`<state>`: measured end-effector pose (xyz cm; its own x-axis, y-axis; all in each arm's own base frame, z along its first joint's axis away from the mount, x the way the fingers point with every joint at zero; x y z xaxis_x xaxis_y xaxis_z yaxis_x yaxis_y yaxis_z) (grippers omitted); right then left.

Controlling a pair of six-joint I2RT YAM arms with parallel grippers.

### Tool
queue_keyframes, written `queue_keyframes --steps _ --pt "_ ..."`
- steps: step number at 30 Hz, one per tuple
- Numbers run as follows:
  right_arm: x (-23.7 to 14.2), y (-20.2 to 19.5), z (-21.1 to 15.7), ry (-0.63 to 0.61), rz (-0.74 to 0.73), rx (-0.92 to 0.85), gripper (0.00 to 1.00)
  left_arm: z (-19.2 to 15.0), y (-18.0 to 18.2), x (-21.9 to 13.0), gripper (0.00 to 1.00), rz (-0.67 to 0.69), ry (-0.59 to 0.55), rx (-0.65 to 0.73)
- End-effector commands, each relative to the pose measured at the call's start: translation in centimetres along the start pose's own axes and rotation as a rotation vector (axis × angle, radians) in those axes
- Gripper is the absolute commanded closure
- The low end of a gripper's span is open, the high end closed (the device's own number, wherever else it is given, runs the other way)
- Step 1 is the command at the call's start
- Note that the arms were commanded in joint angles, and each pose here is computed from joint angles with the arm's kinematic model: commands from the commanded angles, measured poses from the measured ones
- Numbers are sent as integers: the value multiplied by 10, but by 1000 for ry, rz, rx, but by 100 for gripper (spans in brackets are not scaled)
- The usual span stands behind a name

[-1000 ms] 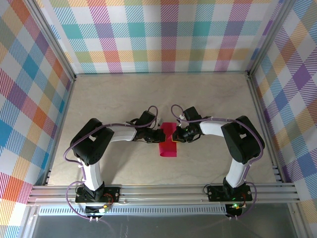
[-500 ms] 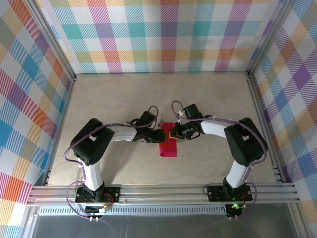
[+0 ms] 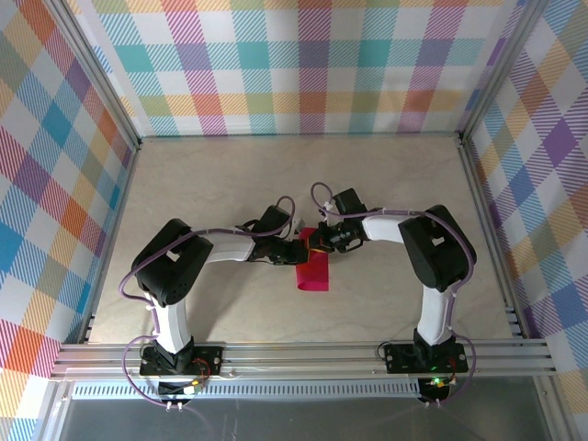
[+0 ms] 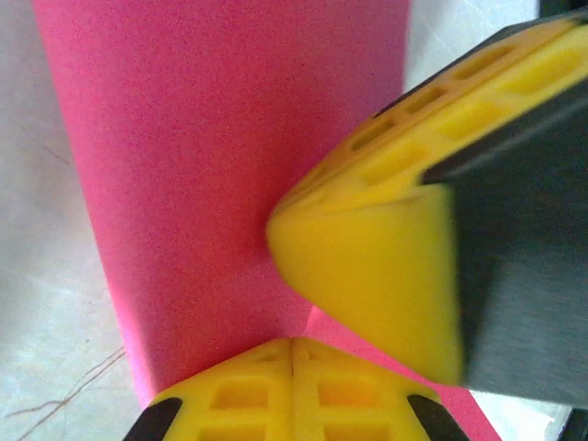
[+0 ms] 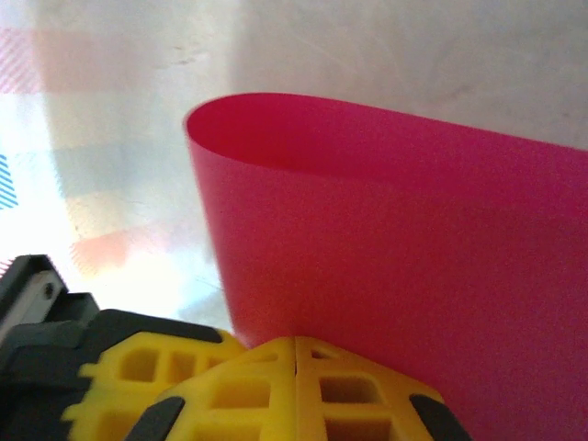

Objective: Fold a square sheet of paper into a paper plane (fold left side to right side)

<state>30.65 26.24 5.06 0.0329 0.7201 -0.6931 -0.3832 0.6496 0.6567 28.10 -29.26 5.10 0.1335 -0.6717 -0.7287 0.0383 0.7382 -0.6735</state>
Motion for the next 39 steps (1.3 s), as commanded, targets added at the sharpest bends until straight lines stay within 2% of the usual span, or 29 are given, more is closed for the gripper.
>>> queue_keyframes --steps 1,15,30,39 --pt "6 -3 -1 23 -15 7 100 -12 12 9 100 59 49 -7" --pt "10 -35 -20 96 -171 88 100 -34 15 -1 100 54 96 -28" --pt "9 -38 -16 93 -164 86 100 -112 38 -13 100 107 229 -81" --pt "9 -33 -13 83 -130 67 100 -128 46 -17 100 86 233 -119"
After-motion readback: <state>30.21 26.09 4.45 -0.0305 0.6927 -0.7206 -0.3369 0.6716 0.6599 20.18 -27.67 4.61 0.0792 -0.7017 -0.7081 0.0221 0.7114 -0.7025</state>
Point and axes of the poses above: each hand's point on the last joint's axis, 136 mm out from that joint toward the fingers, its own x axis out along the fingers, its own y axis along the line the jaws close on, z = x × y, the point moved 4 cm from there along -x, back along the fingers, and after that the axes turned 14 degrees about -x, right-handed, at the moved point
